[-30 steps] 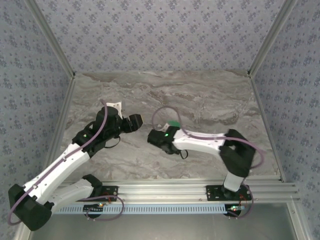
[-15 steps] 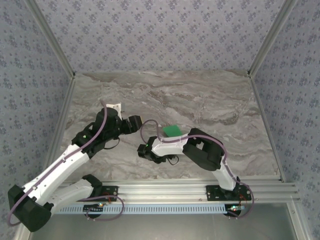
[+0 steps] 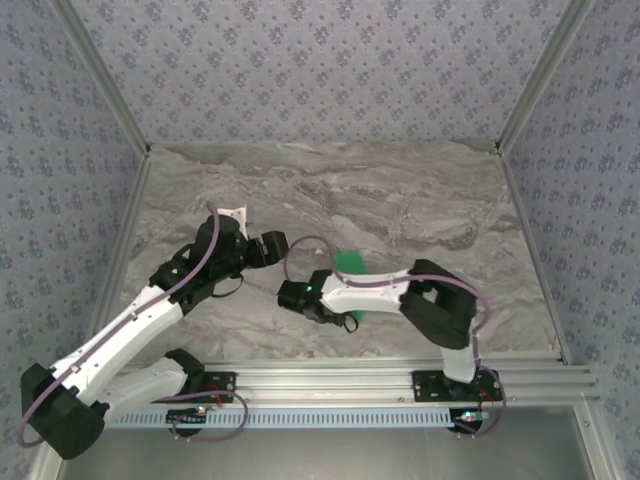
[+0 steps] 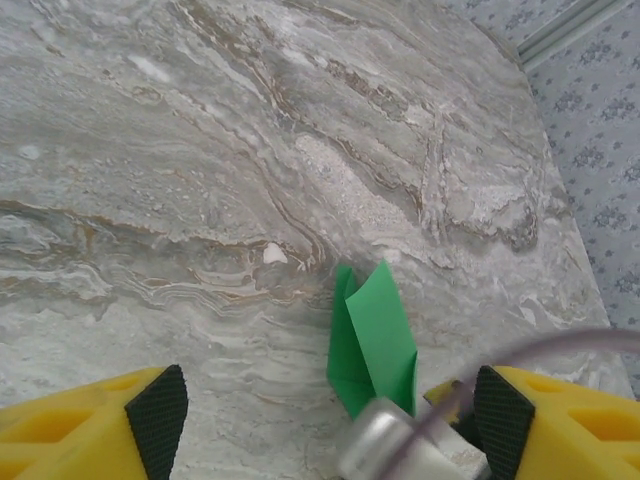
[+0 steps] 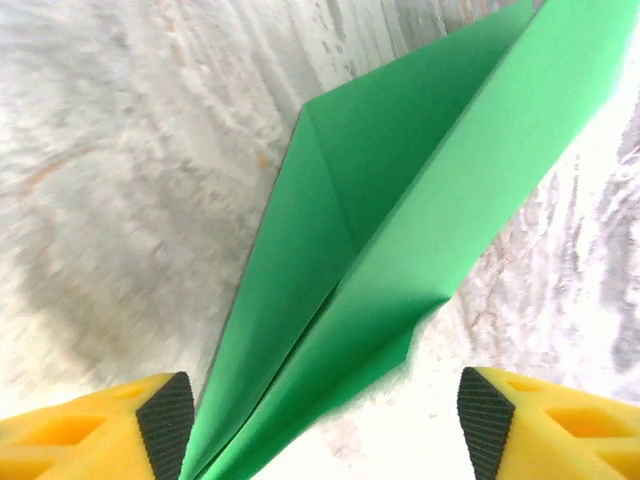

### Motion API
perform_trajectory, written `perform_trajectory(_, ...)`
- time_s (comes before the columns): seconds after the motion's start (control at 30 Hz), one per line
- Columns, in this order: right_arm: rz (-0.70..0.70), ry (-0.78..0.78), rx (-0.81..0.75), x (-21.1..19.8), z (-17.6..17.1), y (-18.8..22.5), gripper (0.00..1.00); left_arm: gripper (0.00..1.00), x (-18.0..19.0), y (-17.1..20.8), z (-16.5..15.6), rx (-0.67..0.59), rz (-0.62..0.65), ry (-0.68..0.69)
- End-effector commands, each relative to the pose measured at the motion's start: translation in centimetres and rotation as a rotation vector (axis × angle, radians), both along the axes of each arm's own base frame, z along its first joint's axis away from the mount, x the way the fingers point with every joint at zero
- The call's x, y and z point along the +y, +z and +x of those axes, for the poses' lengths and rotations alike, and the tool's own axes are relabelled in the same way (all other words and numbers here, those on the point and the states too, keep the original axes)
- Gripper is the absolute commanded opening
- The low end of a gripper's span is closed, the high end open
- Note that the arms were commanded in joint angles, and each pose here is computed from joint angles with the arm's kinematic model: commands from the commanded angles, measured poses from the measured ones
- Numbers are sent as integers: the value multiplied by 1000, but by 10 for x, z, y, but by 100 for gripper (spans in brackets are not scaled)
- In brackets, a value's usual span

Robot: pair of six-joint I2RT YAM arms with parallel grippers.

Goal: Fold a paper plane with a square sheet of paper (fold left side to right side)
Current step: Turn over the paper at the center of the table, then fold the wing for the fifth time at the center of the table.

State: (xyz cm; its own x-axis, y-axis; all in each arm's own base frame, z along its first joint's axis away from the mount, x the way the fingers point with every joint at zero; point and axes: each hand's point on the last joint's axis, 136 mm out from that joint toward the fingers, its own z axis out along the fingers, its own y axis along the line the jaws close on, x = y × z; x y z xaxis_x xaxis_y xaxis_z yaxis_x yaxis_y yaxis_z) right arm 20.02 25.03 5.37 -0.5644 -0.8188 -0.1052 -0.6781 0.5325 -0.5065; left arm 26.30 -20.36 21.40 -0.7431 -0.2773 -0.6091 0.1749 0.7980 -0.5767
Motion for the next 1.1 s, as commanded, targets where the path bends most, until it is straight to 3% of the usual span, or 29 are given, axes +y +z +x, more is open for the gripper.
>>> perform_trajectory(0.0,203,17,44,11,-16,18,82,79,-17,-2,7,8,-71,-33)
perform_trajectory(0.2,537,-97,-35,-16,-5,66,99,79,-57,-32,15,98,-150,-117)
perform_trajectory(0.47,1158,-348,13,-66,14,97,100,76,-131,-77,15,187,-135,-242)
perform_trajectory(0.77,1465,-543,170,-95,17,78,100,71,-170,-124,17,275,-135,-286)
perform_trajectory(0.87,1520,-564,192,-101,19,73,100,63,-180,-134,18,290,-144,-310)
perform_trajectory(1.07,1554,-520,251,-99,17,65,100,31,-188,-143,17,288,-178,-347)
